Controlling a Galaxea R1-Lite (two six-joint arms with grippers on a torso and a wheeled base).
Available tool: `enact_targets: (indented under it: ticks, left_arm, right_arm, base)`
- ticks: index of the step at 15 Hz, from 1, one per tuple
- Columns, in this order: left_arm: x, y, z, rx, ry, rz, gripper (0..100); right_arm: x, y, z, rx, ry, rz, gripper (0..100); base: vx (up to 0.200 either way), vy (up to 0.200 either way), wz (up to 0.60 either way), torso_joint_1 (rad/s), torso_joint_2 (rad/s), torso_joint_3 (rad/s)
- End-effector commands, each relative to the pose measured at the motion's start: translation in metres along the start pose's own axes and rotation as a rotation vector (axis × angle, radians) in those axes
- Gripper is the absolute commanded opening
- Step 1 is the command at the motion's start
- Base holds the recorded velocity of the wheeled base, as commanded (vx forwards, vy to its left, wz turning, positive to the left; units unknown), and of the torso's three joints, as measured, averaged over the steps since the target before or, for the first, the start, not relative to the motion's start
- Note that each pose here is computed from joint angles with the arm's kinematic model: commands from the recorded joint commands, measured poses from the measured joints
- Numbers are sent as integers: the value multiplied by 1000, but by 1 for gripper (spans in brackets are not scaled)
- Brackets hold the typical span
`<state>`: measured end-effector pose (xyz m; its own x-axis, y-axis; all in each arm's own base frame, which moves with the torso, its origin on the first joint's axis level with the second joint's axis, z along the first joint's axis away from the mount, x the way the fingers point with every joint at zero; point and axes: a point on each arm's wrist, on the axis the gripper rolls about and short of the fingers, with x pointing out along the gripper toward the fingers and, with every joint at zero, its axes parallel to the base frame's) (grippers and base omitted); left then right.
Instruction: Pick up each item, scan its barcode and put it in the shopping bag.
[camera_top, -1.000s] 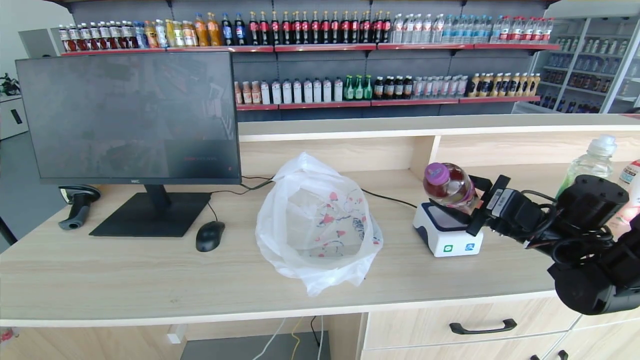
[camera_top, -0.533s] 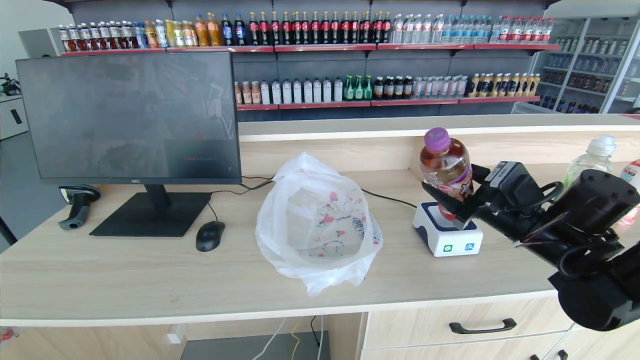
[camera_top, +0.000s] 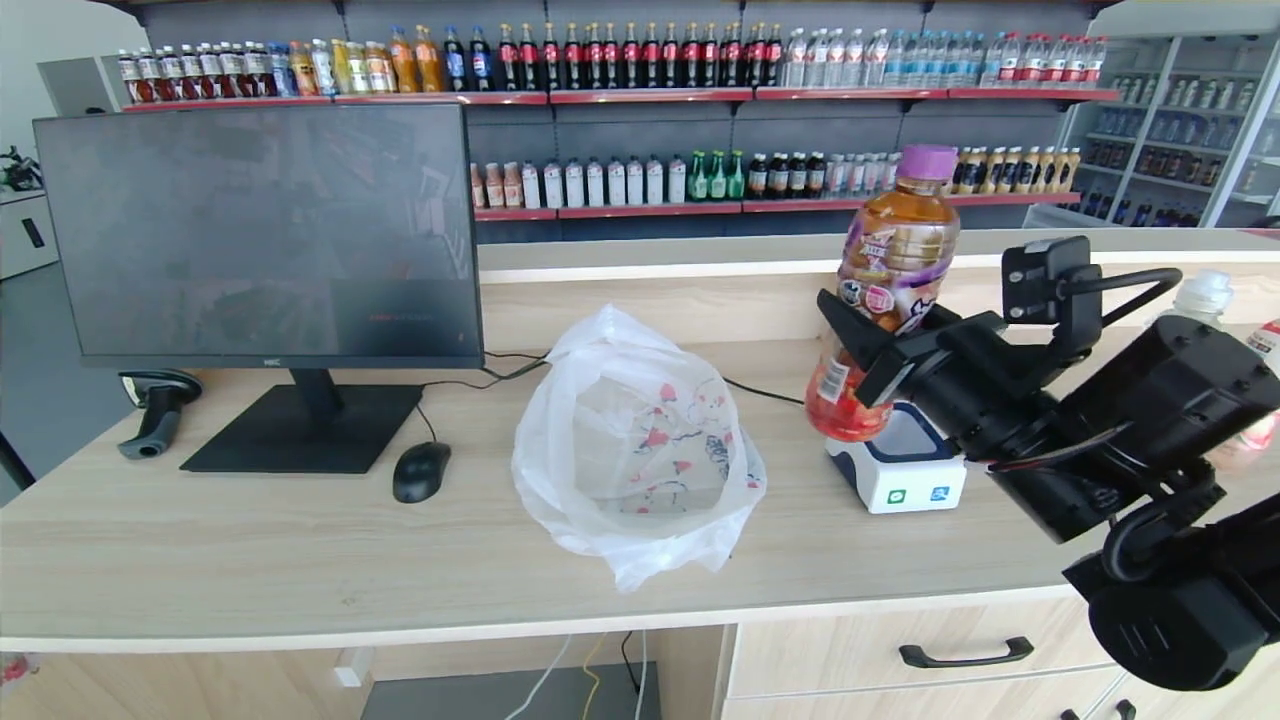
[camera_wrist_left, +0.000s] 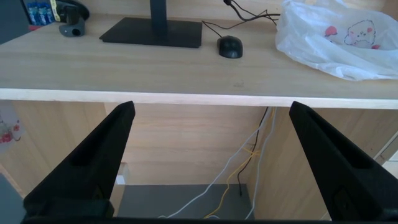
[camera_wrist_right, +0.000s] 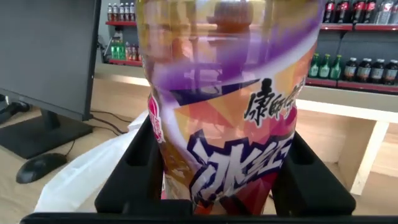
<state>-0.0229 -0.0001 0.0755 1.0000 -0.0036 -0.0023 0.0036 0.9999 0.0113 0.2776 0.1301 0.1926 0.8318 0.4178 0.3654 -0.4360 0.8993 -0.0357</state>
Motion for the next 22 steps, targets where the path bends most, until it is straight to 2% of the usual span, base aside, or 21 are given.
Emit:
enact_targets:
  ticks: [1, 3, 5, 8, 13, 17, 22]
  left_arm:
    - [0, 0, 0, -1, 1, 1, 100]
    - [0, 0, 0, 1, -1, 1, 100]
    - [0, 0, 0, -2, -1, 1, 100]
    - [0, 0, 0, -1, -1, -1, 100]
    - [0, 0, 0, -4, -1, 1, 100]
    - [0, 0, 0, -2, -1, 1, 100]
    - [0, 0, 0, 1, -1, -1, 100]
  right_arm:
    - [2, -7, 15, 26, -55, -22, 0]
    - [-1, -11, 20, 70, -65, -36, 0]
    - [-12, -11, 16, 73, -28, -38, 0]
    - [-15, -13, 17, 73, -28, -46, 0]
    - [-18, -18, 24, 67, -44, -62, 0]
    - [-14, -17, 19, 69, -37, -58, 0]
    - [-11, -17, 19, 69, -44, -58, 0]
  base:
    - [0, 0, 0, 0, 0, 0]
    - [0, 0, 0, 0, 0, 0]
    - [0, 0, 0, 0, 0, 0]
    - [0, 0, 0, 0, 0, 0]
    - [0, 200, 0, 1, 1, 5]
    - [0, 200, 0, 4, 0, 2]
    - [0, 0, 0, 0, 0, 0]
